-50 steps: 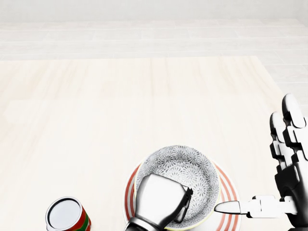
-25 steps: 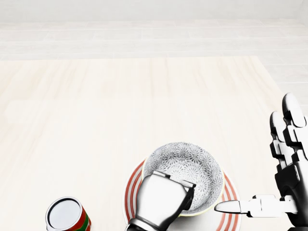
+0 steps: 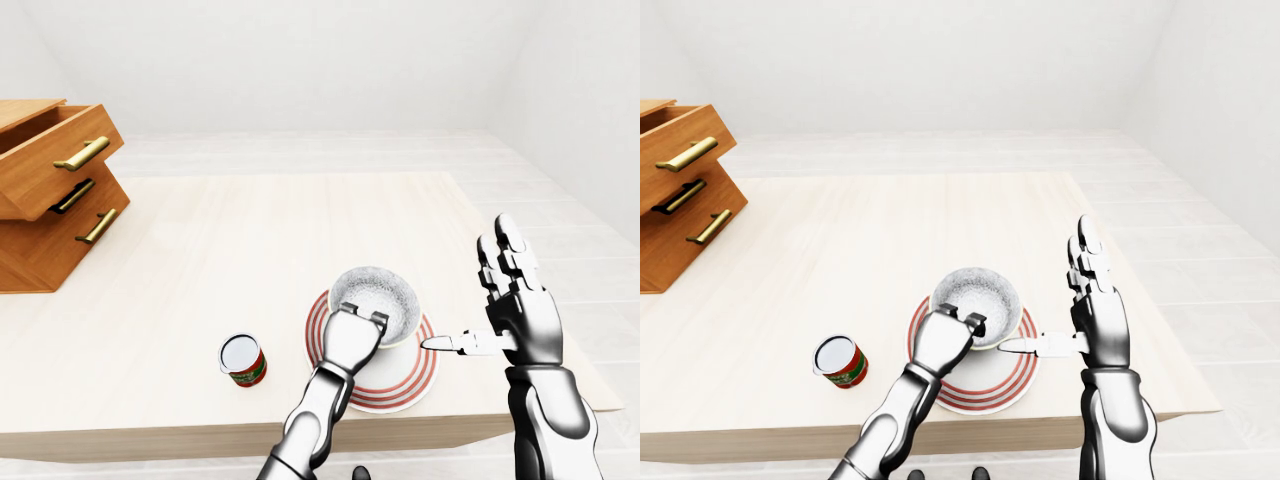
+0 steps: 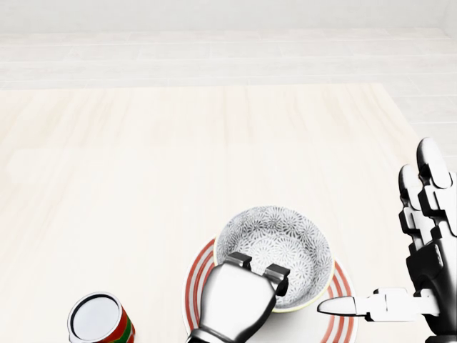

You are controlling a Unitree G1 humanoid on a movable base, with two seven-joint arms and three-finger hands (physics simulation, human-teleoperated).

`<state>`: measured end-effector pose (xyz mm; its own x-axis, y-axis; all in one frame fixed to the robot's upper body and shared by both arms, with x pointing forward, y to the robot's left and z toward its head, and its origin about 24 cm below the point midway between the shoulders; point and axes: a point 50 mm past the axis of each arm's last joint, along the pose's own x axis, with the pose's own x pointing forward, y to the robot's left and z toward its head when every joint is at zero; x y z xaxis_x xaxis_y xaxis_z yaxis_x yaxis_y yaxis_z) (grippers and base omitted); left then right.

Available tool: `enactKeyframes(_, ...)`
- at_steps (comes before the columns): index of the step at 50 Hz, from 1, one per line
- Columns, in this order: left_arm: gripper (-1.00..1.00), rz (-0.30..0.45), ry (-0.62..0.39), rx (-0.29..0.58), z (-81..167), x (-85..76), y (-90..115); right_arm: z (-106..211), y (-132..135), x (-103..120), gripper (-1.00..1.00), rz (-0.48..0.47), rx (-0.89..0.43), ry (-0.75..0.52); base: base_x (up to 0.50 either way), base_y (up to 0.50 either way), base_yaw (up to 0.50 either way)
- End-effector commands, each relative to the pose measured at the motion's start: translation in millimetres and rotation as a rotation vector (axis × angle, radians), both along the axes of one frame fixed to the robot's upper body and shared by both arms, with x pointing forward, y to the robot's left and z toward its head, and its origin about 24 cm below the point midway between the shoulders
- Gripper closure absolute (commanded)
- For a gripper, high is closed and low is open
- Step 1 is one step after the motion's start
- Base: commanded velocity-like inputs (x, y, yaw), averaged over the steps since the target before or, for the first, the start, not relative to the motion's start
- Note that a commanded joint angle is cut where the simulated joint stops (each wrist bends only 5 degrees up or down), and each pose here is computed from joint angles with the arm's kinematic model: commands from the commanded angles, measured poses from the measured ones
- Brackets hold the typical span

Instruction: Put the bowl on the plate.

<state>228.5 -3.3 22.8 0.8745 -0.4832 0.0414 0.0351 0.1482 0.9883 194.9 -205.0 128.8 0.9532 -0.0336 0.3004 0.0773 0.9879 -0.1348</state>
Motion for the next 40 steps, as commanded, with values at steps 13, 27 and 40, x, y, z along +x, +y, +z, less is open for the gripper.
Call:
enactKeyframes(13, -0.18, 0.001, -0.013, -0.005, 6, -1.9, 0, 1, 0, 0, -1.00, 0.001, -0.004, -0.006, 0.00, 0.00, 0.00)
enactKeyframes(27, -0.54, -0.001, -0.025, -0.012, 12, -6.0, 1, 1, 0, 0, -1.00, 0.001, -0.007, -0.004, 0.00, 0.00, 0.00)
enactKeyframes(40, -0.66, 0.000, -0.028, -0.013, 13, -5.3, 2, -2, 1, 2, -1.00, 0.005, -0.001, 0.011, 0.00, 0.00, 0.00)
